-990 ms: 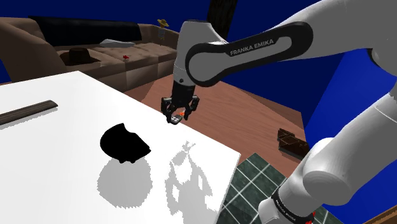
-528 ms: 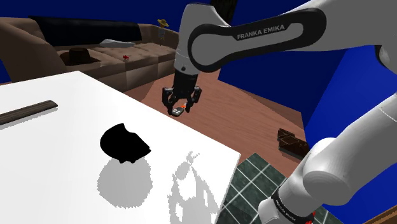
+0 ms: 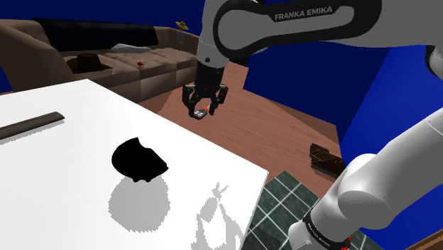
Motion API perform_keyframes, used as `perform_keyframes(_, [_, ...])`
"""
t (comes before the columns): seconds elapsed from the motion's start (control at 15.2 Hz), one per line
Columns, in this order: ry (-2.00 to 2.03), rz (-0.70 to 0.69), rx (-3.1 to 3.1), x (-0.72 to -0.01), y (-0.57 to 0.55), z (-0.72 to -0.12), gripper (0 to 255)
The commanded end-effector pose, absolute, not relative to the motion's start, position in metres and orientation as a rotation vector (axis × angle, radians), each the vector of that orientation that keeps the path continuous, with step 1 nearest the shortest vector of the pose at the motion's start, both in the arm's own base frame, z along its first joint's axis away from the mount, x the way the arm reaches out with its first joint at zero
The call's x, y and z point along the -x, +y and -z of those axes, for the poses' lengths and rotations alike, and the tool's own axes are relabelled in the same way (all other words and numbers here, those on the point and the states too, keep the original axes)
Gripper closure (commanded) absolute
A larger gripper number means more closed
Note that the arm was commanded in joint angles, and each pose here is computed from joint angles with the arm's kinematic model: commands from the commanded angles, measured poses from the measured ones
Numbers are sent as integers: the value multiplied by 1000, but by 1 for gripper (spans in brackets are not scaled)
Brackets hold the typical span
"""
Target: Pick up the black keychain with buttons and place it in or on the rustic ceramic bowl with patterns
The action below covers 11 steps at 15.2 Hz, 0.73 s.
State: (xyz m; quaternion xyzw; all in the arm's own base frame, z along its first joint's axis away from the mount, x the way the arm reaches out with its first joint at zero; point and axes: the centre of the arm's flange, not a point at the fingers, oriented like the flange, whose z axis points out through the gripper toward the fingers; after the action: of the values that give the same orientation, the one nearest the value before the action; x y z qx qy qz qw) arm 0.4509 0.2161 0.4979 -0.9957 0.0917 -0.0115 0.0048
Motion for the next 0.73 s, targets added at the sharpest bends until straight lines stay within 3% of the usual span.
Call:
perform_keyframes(0.0, [287, 36, 3119, -451, 215, -508, 255])
perform_keyframes(0.66, [287, 36, 3119, -442, 333, -520, 255])
